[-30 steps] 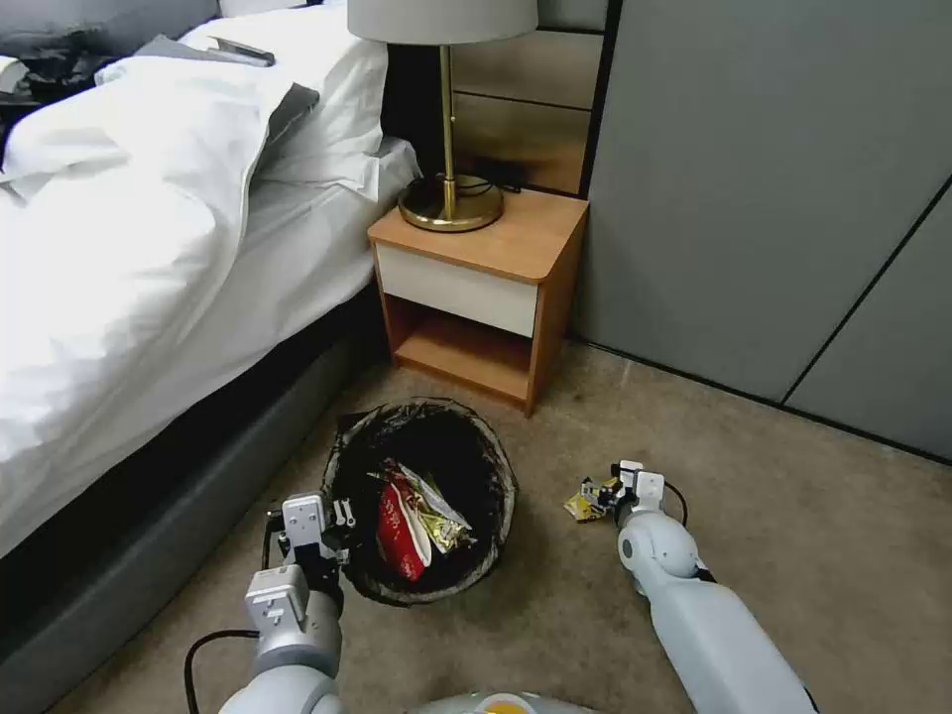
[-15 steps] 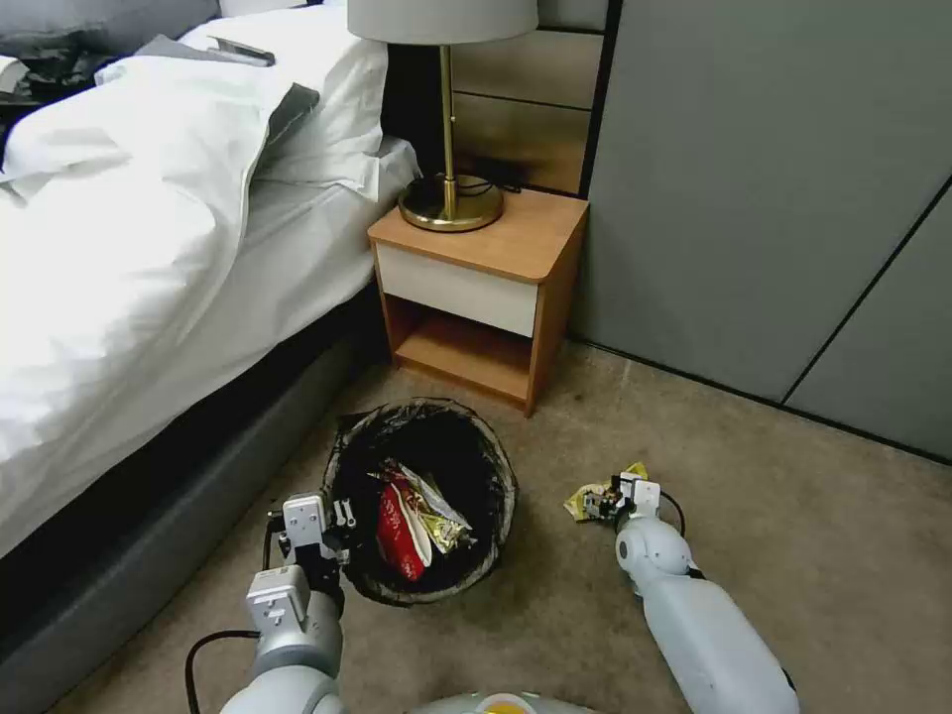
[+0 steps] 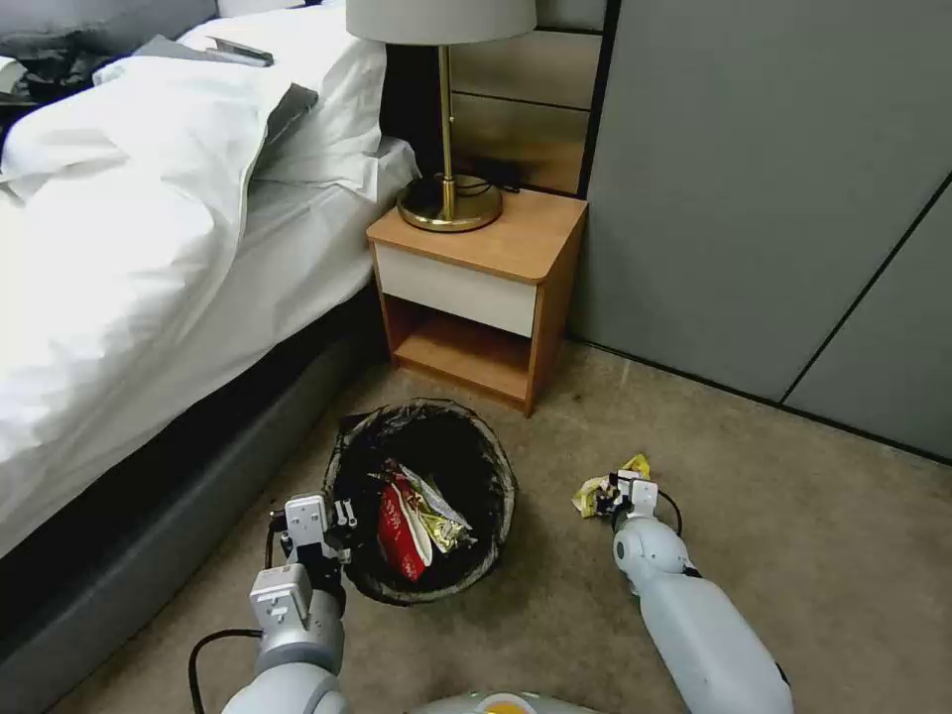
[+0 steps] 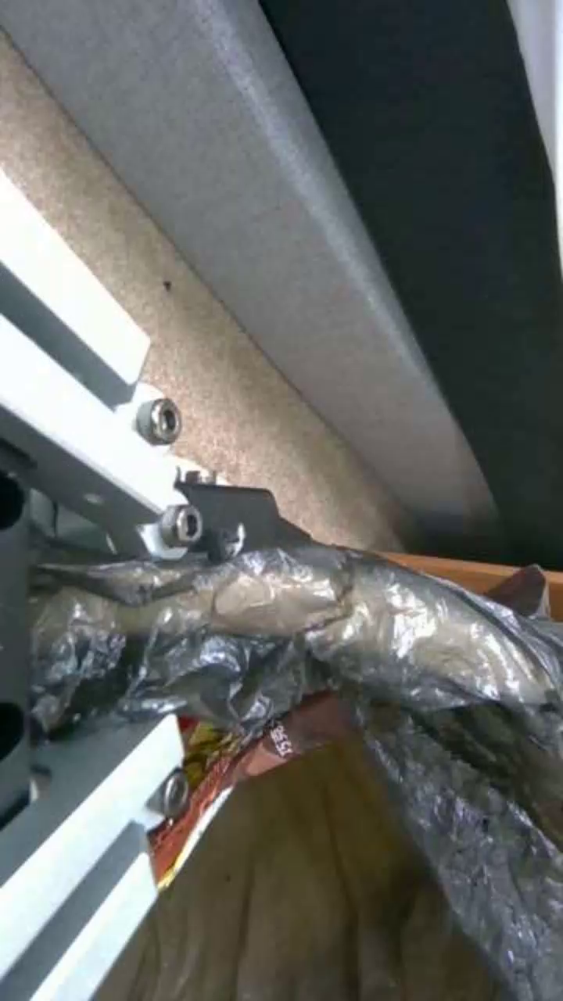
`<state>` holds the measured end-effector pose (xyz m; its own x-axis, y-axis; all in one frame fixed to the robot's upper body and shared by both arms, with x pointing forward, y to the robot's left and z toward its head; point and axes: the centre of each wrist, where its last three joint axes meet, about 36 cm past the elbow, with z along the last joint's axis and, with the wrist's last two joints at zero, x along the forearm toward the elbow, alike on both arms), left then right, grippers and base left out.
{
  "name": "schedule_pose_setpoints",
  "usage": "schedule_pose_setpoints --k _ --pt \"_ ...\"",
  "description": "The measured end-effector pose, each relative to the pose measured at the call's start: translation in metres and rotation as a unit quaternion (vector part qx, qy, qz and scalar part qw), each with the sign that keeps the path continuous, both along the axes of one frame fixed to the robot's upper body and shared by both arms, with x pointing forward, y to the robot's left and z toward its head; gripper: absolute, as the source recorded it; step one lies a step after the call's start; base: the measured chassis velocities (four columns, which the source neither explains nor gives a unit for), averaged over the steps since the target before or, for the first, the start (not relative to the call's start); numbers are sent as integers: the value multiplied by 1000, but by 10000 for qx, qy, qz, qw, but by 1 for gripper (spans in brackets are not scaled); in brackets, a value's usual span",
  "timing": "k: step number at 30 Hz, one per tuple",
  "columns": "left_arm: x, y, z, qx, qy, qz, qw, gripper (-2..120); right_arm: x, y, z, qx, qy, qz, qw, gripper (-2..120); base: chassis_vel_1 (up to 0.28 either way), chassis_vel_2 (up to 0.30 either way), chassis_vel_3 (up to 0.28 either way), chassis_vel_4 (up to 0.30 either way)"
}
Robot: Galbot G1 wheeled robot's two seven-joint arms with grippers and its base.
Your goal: Pick up the trash bin, then pick up the garbage from the floor and place it into the trash bin.
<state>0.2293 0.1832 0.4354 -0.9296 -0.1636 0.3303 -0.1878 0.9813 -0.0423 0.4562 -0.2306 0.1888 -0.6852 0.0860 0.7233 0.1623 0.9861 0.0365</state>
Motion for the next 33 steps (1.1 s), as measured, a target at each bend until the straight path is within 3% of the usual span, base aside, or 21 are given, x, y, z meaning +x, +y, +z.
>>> schedule_pose_setpoints --k 9,23,26,29,31,33 --pt "-2 0 2 4 -21 -2 10000 0 -2 0 1 -60 -99 22 9999 1 0 0 0 0" --pt "-3 0 4 8 -45 -5 10000 0 -3 -4 13 -132 -451 29 9989 0 0 0 0 0" --pt "-3 0 4 12 -37 -7 10000 0 -3 -1 27 -175 -894 87 9958 0 0 0 0 0" --pt "-3 0 3 17 -36 -11 10000 0 -5 8 65 -166 -2219 362 9743 0 0 0 0 0" --pt "-3 0 3 18 -35 -13 10000 0 -6 11 76 -142 -2529 462 9663 0 0 0 0 0" --pt "-2 0 2 20 -24 -19 10000 0 -14 19 108 -31 -3426 830 9358 0 0 0 0 0"
